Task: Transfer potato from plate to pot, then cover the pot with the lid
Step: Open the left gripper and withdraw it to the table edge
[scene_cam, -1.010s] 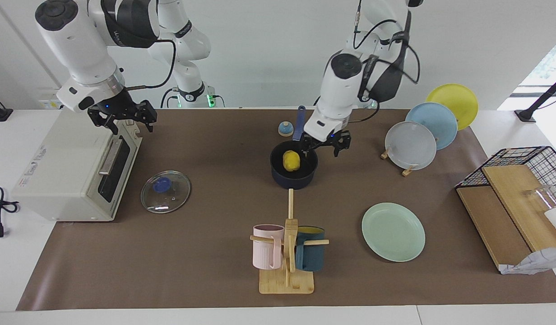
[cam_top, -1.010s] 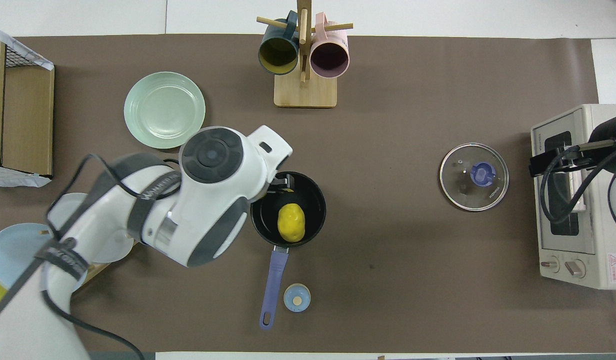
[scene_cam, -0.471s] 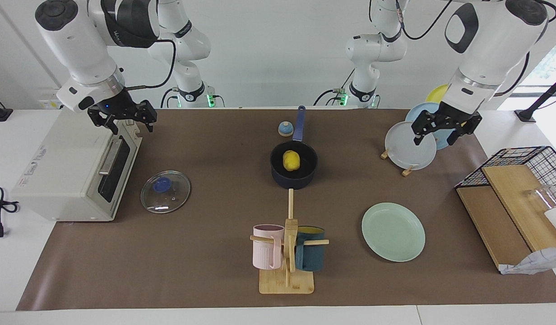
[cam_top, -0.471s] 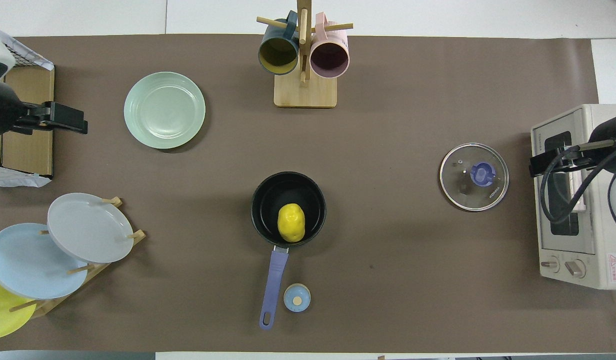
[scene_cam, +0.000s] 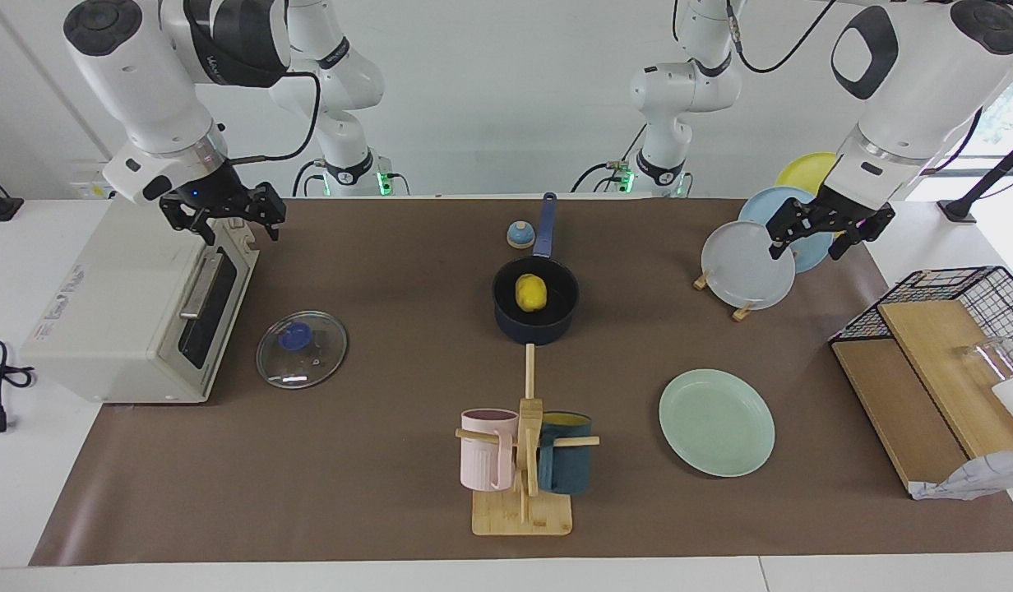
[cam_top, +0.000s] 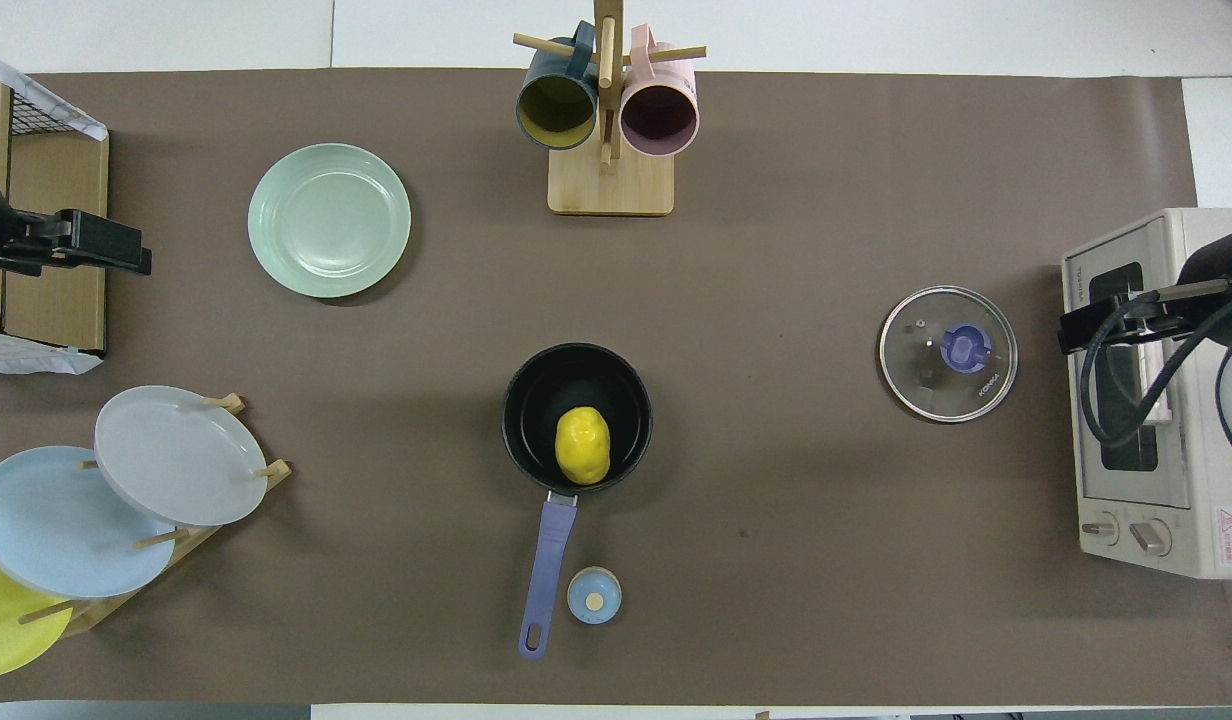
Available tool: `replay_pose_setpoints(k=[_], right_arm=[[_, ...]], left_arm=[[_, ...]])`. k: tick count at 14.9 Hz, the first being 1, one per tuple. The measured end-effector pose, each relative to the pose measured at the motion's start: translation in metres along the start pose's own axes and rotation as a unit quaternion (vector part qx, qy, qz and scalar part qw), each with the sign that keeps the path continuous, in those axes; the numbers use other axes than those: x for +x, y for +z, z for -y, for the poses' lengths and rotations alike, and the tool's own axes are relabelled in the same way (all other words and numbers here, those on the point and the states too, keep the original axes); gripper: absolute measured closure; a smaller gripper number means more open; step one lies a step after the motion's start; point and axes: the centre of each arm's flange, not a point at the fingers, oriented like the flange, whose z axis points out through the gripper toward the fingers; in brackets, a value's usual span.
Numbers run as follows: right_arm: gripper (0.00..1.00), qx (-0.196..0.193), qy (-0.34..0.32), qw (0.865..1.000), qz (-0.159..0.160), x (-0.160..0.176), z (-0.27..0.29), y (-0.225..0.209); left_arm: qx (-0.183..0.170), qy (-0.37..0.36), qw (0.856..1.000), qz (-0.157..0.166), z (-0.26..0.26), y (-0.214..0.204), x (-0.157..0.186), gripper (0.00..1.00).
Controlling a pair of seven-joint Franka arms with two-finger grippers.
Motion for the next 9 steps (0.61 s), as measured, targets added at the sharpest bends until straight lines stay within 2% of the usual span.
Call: replay_pose_setpoints(k=[9], right_arm=[[0.0,0.0,0.0,1.0,0.0,0.0,0.0,0.0]], left_arm=[[0.002,-0.003,1.0,0.017,-0.002,-0.017,-0.03,0.0]])
